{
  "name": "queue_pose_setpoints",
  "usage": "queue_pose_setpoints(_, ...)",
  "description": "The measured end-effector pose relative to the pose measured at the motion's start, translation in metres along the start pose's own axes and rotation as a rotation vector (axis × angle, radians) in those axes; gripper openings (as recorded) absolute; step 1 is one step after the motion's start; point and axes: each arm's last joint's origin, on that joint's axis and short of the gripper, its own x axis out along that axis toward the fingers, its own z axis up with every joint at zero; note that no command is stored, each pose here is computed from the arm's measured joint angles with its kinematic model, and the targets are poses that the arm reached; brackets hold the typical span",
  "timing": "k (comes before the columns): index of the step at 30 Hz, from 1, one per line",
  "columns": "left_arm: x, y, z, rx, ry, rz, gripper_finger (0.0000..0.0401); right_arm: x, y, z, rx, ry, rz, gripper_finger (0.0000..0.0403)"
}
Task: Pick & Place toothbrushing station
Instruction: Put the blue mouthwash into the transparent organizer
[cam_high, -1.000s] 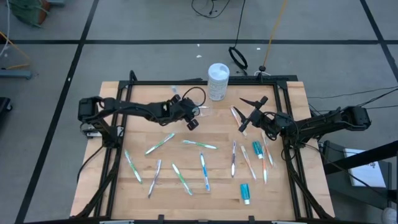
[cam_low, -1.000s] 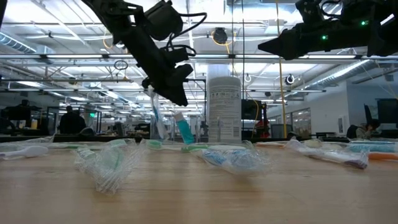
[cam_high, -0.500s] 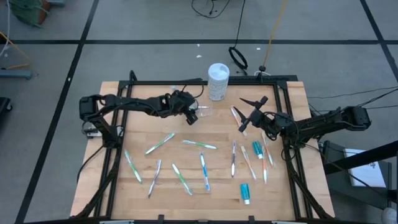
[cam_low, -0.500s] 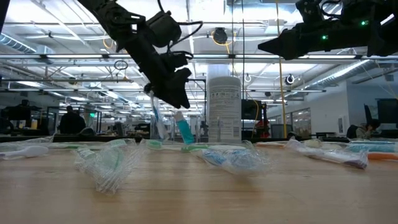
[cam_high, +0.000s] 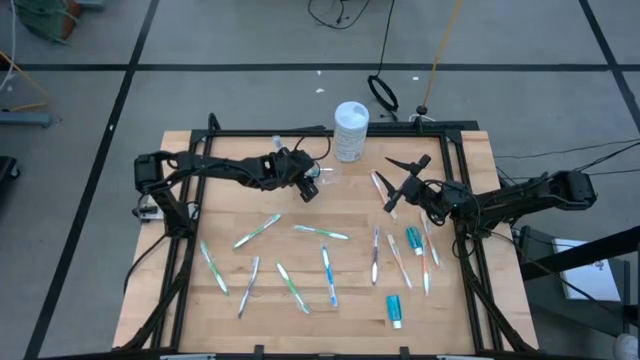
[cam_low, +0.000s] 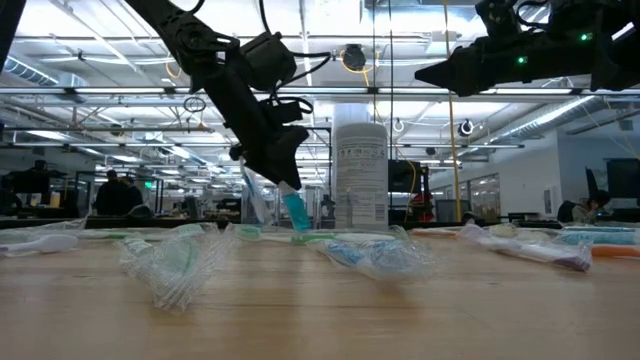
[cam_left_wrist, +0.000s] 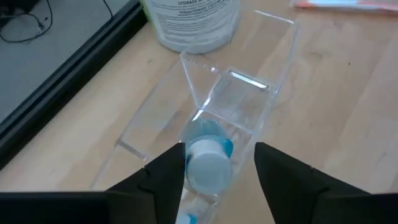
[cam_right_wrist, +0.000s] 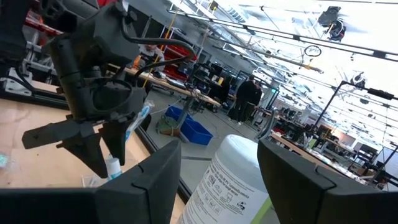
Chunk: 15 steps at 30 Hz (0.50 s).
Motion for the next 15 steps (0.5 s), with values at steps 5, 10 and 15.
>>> queue_pose_setpoints(5,0.0006,-0.0003,0.0002,-0.039,0.014,-0.088,0.0183,0.0,0.0,0.0,0.0,0.0,0.0,0.0208)
queue_pose_setpoints(10,0.0005,-0.0005,0.0006,-0.036,0.009,-0.089,0.0193,0.0,0.0,0.0,0.0,0.0,0.0,0.0208)
queue_pose_setpoints(15,-0.0034,0.0015,0.0055,-0.035,-0.033,-0.052,0.0209,0.0,0.0,0.0,-0.001,0.0,0.0,0.0208)
